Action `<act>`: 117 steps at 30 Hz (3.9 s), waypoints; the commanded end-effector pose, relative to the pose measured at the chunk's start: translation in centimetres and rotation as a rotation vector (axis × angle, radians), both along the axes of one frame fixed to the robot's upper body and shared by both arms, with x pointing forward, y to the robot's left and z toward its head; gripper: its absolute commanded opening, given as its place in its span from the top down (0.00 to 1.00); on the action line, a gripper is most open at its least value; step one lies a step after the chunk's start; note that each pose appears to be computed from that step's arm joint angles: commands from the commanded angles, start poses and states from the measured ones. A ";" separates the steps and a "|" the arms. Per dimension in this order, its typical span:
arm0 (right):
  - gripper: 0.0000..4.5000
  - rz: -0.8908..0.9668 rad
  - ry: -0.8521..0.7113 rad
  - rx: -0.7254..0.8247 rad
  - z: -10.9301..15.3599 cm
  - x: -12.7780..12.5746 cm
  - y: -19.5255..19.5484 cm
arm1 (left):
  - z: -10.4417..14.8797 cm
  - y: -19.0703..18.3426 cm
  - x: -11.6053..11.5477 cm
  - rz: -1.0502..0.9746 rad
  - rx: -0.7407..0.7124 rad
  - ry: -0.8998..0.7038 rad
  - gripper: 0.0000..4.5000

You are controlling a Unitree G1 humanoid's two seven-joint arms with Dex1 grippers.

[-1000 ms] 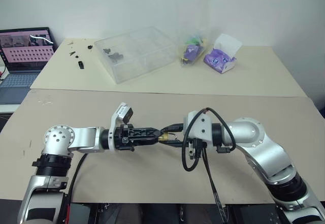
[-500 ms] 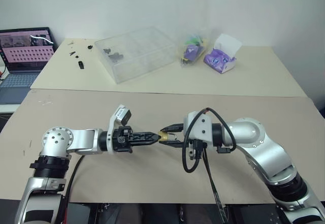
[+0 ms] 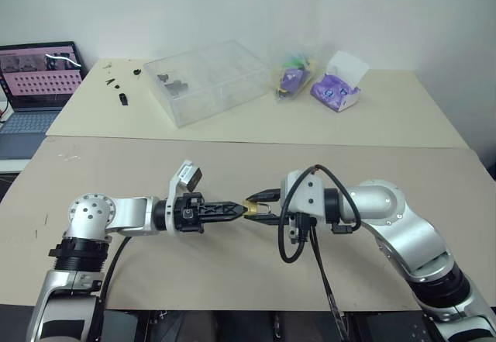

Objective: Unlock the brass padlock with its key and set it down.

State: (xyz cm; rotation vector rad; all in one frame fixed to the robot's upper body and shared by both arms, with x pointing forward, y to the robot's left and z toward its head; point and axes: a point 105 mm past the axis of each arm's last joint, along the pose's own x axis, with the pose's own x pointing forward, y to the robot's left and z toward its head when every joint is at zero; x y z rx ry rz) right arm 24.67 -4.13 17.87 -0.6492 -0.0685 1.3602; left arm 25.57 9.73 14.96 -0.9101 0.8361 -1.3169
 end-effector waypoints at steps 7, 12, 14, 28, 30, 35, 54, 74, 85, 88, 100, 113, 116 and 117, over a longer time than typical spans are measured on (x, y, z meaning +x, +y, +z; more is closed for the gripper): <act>0.80 0.048 -0.081 0.031 1.6 -0.8 0.7 | 1.0 -0.7 0.6 0.009 -0.006 -0.107 1.00; 0.80 0.054 -0.081 0.032 1.6 -0.9 0.8 | 1.2 -0.8 0.5 0.002 -0.039 -0.096 1.00; 0.80 0.057 -0.081 0.034 1.6 -1.0 0.8 | 1.4 -0.8 0.6 0.002 -0.055 -0.090 1.00; 0.80 0.088 -0.083 0.031 1.6 -1.5 1.2 | 2.5 -1.4 0.7 -0.019 -0.112 -0.092 1.00; 0.80 0.088 -0.083 0.029 1.6 -1.5 1.2 | 2.5 -1.4 0.6 -0.023 -0.110 -0.095 0.82; 0.80 0.092 -0.083 0.027 1.6 -1.5 1.2 | 2.3 -1.6 0.7 -0.021 -0.090 -0.099 0.44; 0.80 0.087 -0.088 0.023 1.6 -1.2 1.2 | 1.9 -0.2 -1.1 -0.089 -0.065 -0.059 0.48; 0.80 0.084 -0.088 0.024 1.6 -1.2 1.1 | 1.0 0.1 -0.8 -0.052 -0.057 -0.034 0.98; 0.80 0.089 -0.088 0.022 1.6 -1.3 1.2 | 1.0 -0.1 -0.6 -0.049 -0.057 -0.040 0.99; 0.80 0.089 -0.088 0.021 1.6 -1.3 1.2 | 1.0 -0.1 -0.6 -0.047 -0.059 -0.040 0.99; 0.31 0.069 -0.102 0.036 1.9 -0.9 1.3 | 1.0 -0.2 -0.4 -0.036 -0.057 -0.044 0.99; 0.31 -0.195 -0.045 0.028 0.6 1.0 -4.3 | 1.9 2.9 0.7 0.075 -0.020 -0.107 0.99; 0.31 -0.198 -0.043 0.041 0.5 0.7 -3.9 | 2.0 3.1 0.8 0.083 -0.014 -0.117 0.99; 0.31 -0.196 -0.045 0.048 0.6 0.6 -3.6 | 2.0 3.1 0.8 0.082 -0.013 -0.116 0.99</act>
